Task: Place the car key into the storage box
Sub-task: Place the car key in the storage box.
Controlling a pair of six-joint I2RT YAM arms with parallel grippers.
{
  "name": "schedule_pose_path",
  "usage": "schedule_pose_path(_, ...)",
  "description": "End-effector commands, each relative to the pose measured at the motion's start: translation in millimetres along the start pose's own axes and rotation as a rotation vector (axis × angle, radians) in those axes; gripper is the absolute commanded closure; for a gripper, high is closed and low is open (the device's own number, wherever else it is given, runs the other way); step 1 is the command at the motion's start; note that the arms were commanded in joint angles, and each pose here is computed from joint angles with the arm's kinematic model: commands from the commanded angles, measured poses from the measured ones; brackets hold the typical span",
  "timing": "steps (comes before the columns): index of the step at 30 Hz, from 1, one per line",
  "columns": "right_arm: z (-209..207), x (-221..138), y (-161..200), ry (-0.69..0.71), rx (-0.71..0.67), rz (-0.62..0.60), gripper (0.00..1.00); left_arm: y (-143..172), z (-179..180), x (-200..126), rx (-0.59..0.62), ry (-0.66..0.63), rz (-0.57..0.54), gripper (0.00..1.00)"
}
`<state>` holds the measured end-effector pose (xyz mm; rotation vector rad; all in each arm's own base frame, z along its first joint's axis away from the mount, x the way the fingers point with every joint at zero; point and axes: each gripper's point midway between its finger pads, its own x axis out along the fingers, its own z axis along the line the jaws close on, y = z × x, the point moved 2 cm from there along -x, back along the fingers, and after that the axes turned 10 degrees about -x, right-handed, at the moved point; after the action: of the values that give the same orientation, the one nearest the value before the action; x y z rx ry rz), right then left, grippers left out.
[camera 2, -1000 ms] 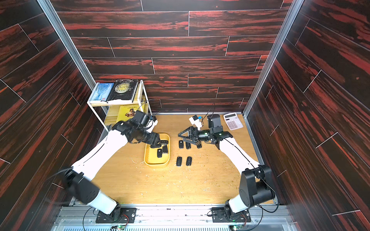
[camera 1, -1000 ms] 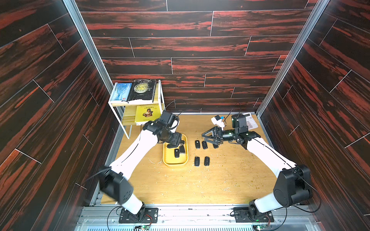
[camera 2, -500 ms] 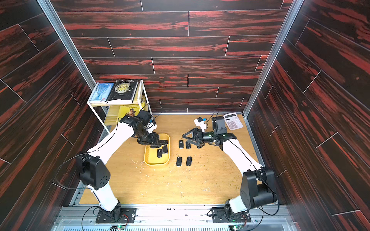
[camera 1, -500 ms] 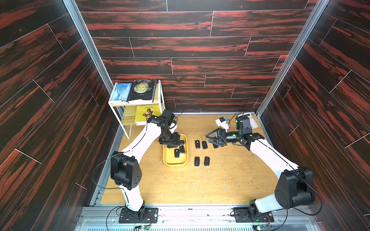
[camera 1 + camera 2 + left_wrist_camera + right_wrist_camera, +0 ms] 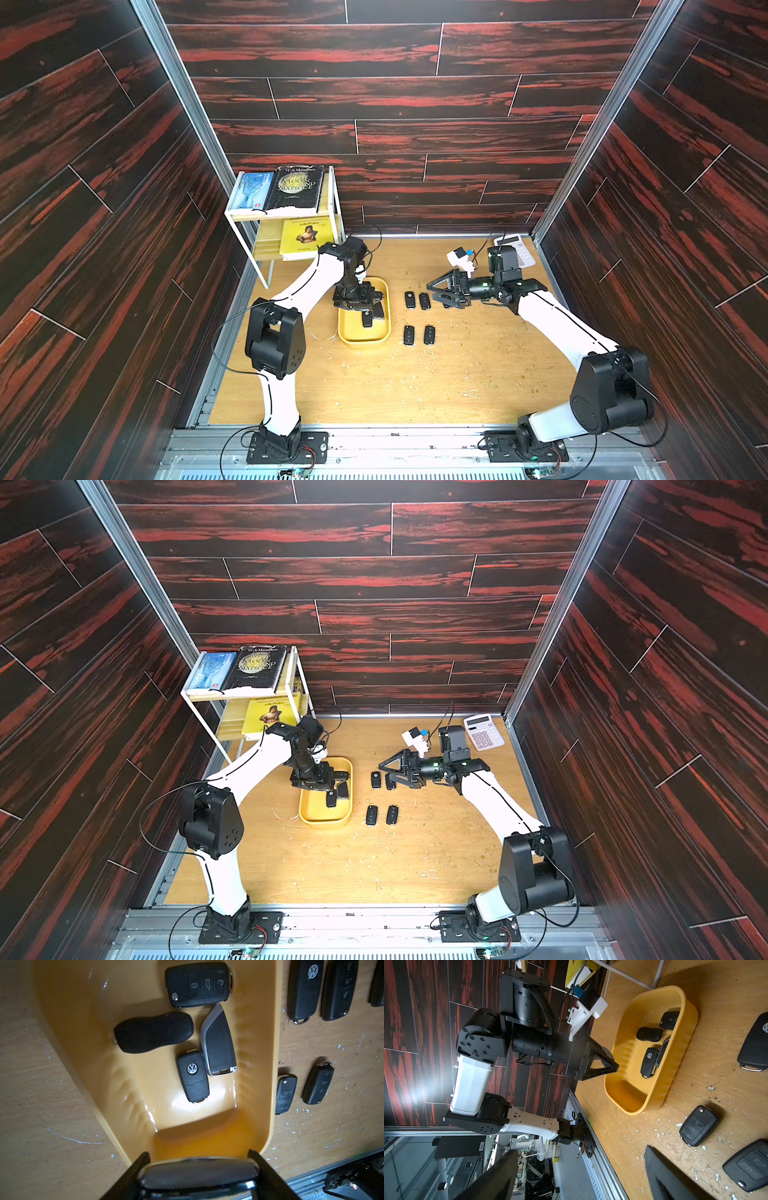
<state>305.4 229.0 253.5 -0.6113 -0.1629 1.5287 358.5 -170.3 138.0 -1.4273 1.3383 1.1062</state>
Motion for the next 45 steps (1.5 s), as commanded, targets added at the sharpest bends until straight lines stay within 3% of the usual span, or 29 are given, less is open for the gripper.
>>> schedule_pose_path(1, 7, -5, 2, -0.003, -0.021, -0.004, 0.02, 3, 8, 3, 0.016, -0.055, 0.036, 0.55)
schedule_pose_path(9, 3, -5, 5, -0.005, -0.015, 0.001, 0.01, 10, 20, 18, 0.079, -0.119, 0.124, 0.55)
schedule_pose_path(31, 0, -6, 7, -0.005, -0.010, 0.006, 0.01, -5, 22, 45, 0.024, -0.149, 0.132, 0.53)
schedule_pose_path(45, -3, -9, 7, 0.005, -0.001, -0.002, 0.02, -8, 19, 47, 0.029, -0.124, 0.120, 0.37)
